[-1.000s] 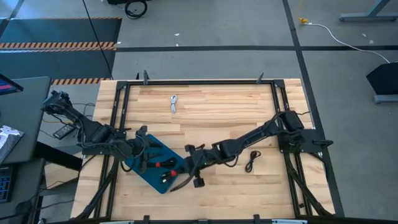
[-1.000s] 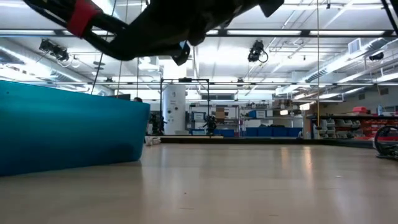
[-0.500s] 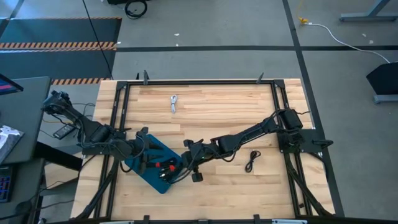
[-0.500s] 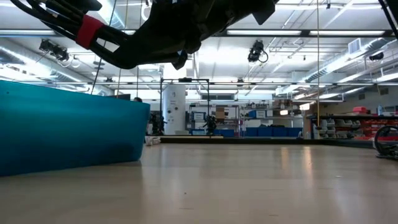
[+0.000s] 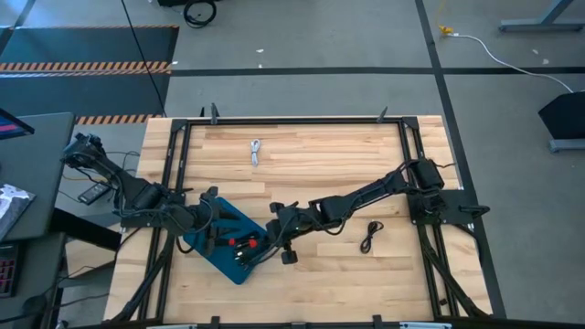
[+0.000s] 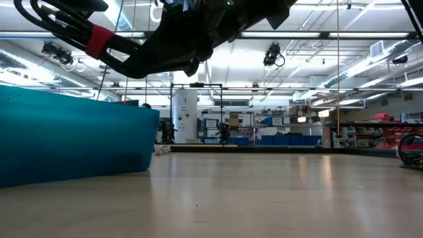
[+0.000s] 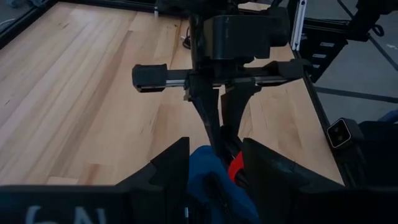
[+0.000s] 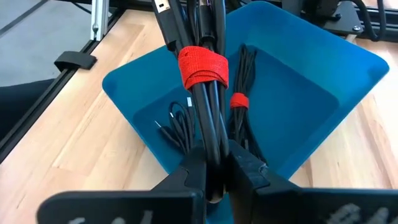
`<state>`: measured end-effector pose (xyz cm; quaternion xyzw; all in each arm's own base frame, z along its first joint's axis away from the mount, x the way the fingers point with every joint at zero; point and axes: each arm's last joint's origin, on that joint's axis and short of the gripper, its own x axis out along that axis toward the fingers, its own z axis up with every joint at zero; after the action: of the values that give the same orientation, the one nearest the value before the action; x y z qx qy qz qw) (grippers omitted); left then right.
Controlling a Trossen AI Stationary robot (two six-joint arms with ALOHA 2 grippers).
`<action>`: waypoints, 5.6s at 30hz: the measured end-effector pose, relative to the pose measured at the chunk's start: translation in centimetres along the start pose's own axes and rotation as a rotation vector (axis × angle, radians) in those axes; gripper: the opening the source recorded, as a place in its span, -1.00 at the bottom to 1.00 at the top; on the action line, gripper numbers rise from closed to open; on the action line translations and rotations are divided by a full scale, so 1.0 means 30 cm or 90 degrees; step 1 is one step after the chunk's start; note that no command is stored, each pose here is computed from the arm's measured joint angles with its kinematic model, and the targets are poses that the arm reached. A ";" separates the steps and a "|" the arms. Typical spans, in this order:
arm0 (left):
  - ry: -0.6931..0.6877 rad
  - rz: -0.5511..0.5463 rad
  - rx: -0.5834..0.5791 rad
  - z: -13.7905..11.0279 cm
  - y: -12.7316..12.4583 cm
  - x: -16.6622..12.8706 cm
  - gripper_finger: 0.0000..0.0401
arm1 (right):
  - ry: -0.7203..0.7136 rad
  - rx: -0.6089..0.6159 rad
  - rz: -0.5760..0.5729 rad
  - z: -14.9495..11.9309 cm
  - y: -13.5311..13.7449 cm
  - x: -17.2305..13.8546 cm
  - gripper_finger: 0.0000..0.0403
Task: Pick and place USB-C Cables
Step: Put the black charger cable into the blue bin, then put the white charger cable into the blue bin
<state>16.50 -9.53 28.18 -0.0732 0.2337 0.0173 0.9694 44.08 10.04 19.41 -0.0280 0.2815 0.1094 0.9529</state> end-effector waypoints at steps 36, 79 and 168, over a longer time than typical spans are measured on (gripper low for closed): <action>-0.093 0.144 0.090 0.039 0.026 0.004 -0.22 | 0.420 0.148 -0.136 -0.058 -0.014 -0.346 0.11; -0.112 0.433 -0.028 0.131 0.338 0.064 -0.22 | 0.645 0.303 -0.422 -0.189 0.347 -0.572 0.06; 0.519 0.408 -0.622 0.089 1.019 0.533 -0.22 | -0.011 0.064 -0.636 -0.095 0.173 -1.035 0.06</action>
<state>29.86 21.08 19.15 -0.4279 0.5534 0.3755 0.6080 16.02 8.80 33.92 -0.1124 0.2305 -0.3740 0.8913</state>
